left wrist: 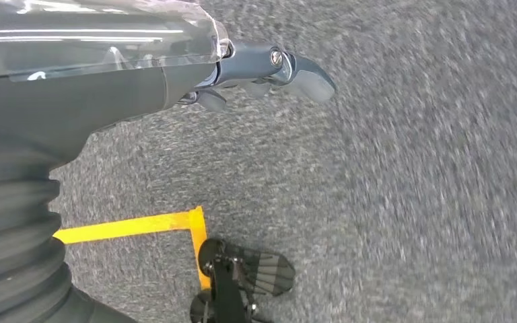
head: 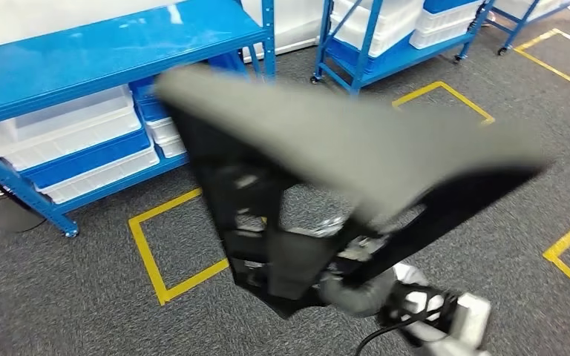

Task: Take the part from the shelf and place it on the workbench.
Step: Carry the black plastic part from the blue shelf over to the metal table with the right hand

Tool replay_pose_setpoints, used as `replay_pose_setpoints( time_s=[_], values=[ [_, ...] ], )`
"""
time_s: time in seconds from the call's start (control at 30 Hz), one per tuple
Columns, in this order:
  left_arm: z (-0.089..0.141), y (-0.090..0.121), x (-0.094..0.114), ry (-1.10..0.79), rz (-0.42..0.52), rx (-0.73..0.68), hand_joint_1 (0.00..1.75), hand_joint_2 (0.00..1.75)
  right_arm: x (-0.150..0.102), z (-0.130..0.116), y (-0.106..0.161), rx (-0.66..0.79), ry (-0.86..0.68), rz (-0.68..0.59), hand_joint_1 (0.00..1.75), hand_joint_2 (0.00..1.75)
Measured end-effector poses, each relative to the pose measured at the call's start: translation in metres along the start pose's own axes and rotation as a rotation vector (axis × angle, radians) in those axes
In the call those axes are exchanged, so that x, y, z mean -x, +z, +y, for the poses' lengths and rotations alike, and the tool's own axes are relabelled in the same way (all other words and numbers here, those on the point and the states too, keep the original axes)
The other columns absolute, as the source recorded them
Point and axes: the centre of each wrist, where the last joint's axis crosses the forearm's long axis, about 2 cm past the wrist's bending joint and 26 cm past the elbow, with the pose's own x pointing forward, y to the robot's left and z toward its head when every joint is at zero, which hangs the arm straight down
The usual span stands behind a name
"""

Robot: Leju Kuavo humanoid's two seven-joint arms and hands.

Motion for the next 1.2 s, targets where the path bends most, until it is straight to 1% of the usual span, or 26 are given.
replay_pose_setpoints(
  time_s=[0.07, 0.13, 0.33, 0.6, 0.77, 1.07, 1.2],
  values=[
    [0.002, 0.001, 0.002, -0.003, 0.000, -0.002, 0.00, 1.75, -0.010, -0.023, 0.003, -0.016, -0.025, -0.001, 1.75, 1.75],
    [0.005, 0.002, 0.006, -0.010, 0.005, -0.006, 0.00, 1.75, -0.018, -0.040, 0.007, -0.035, -0.012, 0.003, 1.75, 1.75],
    [0.007, 0.002, 0.008, -0.021, 0.011, -0.009, 0.00, 1.75, -0.024, -0.054, 0.017, -0.037, 0.055, 0.026, 1.75, 1.75],
    [0.011, -0.001, 0.003, -0.014, 0.014, -0.012, 0.00, 1.75, -0.030, -0.060, 0.033, 0.010, 0.115, 0.030, 1.75, 1.75],
    [0.015, -0.001, 0.004, -0.011, 0.019, -0.024, 0.00, 1.75, -0.030, -0.050, 0.041, 0.041, 0.136, 0.082, 1.75, 1.75],
    [0.016, -0.002, 0.002, -0.016, 0.011, -0.022, 0.00, 1.75, -0.033, -0.040, 0.042, 0.078, 0.134, 0.074, 1.75, 1.75],
    [0.020, -0.001, 0.005, -0.026, 0.020, -0.028, 0.00, 1.75, -0.031, -0.037, 0.043, 0.093, 0.117, 0.068, 1.75, 1.75]
  ],
)
